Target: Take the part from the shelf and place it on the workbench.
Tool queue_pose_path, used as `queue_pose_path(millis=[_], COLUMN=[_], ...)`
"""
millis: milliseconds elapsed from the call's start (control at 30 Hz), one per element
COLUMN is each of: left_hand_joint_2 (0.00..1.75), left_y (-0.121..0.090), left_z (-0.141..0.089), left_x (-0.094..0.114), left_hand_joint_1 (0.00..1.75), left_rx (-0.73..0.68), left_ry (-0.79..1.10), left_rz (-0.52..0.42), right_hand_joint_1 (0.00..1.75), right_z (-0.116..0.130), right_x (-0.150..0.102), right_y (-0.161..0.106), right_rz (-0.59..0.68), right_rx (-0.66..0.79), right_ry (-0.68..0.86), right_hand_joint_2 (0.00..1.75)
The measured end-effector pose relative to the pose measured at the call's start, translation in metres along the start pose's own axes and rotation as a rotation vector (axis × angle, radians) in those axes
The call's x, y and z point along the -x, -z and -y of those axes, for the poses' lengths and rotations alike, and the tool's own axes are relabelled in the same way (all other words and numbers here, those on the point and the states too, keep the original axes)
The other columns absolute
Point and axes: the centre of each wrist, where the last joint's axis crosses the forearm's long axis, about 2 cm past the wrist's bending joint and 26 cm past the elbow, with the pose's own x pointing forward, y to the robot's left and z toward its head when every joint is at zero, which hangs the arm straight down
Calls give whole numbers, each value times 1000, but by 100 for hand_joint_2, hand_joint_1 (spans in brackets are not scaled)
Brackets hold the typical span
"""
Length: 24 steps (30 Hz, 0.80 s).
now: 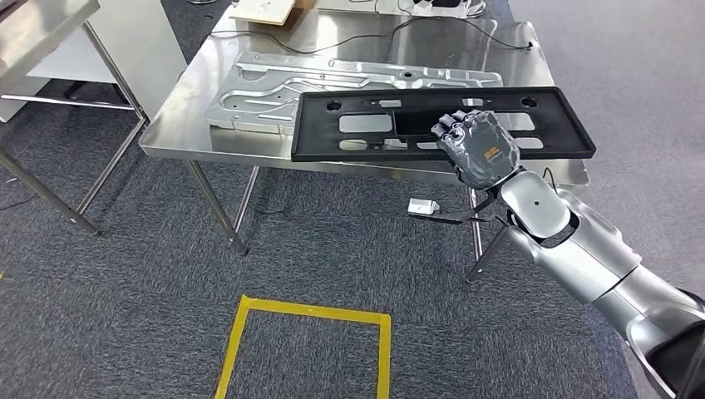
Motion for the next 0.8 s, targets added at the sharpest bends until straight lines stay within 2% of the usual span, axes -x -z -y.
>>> queue_pose_path(millis=[800], left_hand_joint_2=[175], left_y=[0], left_z=[0], left_x=[-1], left_hand_joint_1=[0], left_rx=[8], left_ry=[-8], left_rz=[6], right_hand_joint_1=[175], right_z=[-15], right_x=[-2], right_y=[-8], right_rz=[-12], right_rx=[-28], right_ry=[10], right_hand_joint_2=[175])
